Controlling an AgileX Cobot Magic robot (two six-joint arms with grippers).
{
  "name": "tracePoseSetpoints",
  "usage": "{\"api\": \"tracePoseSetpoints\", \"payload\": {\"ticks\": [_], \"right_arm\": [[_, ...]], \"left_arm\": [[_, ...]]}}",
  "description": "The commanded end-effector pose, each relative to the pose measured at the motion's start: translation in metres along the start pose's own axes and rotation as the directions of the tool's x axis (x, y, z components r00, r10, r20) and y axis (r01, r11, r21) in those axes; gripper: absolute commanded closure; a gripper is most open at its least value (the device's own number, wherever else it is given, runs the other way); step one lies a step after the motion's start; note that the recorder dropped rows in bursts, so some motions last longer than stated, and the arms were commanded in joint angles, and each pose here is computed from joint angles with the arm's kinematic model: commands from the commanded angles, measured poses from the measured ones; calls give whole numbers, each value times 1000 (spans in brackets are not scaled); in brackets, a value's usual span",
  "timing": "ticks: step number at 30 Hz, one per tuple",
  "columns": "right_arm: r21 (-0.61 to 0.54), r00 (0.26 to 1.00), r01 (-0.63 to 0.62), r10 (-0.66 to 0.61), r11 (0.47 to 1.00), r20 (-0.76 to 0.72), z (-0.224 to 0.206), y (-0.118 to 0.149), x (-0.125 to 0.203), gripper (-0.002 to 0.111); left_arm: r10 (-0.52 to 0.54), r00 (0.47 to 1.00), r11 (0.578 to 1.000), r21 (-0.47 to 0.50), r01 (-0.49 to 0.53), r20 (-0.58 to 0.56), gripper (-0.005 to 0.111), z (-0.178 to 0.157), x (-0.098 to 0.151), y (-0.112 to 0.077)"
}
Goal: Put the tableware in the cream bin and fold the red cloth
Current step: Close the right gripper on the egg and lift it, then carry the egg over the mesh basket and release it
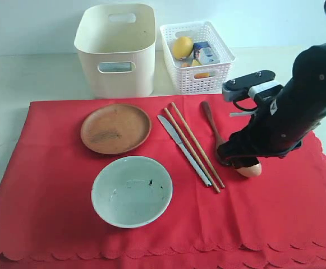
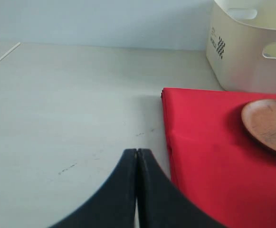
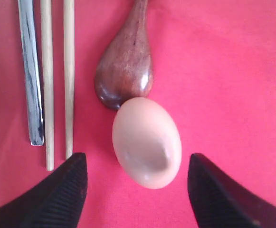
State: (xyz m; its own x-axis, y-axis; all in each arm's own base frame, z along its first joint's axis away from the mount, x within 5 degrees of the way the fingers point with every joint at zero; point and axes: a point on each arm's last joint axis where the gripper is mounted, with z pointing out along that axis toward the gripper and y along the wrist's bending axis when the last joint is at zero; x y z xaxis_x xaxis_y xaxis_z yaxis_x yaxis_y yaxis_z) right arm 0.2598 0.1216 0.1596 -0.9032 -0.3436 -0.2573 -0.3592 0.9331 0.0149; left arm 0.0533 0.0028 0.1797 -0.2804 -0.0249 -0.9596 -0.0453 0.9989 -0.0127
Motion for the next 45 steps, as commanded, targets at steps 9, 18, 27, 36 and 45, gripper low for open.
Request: {"api": "tracePoseSetpoints", "payload": {"ticks": [9, 18, 27, 36, 45], "right_arm": [[-2, 1000, -6, 6, 1000, -12, 39, -1, -5, 48], [-1, 1000, -7, 7, 1000, -24, 44, -1, -4, 101], [24, 980, 41, -45, 999, 193, -45, -3, -22, 108], [42, 913, 75, -85, 996, 398, -113, 1, -91, 108], [57, 874, 13, -39, 998, 484, -123, -20, -153, 108]], "left_arm": [[-3, 1000, 1000, 1, 3, 19, 107, -1, -2, 0], [-3, 1000, 1000, 1, 3, 19, 107, -1, -2, 0], [-3, 1000, 1000, 1, 3, 19, 107, -1, -2, 0], [-3, 1000, 1000, 1, 3, 19, 107, -1, -2, 0], [-3, 1000, 1000, 1, 3, 19, 107, -1, -2, 0]]}}
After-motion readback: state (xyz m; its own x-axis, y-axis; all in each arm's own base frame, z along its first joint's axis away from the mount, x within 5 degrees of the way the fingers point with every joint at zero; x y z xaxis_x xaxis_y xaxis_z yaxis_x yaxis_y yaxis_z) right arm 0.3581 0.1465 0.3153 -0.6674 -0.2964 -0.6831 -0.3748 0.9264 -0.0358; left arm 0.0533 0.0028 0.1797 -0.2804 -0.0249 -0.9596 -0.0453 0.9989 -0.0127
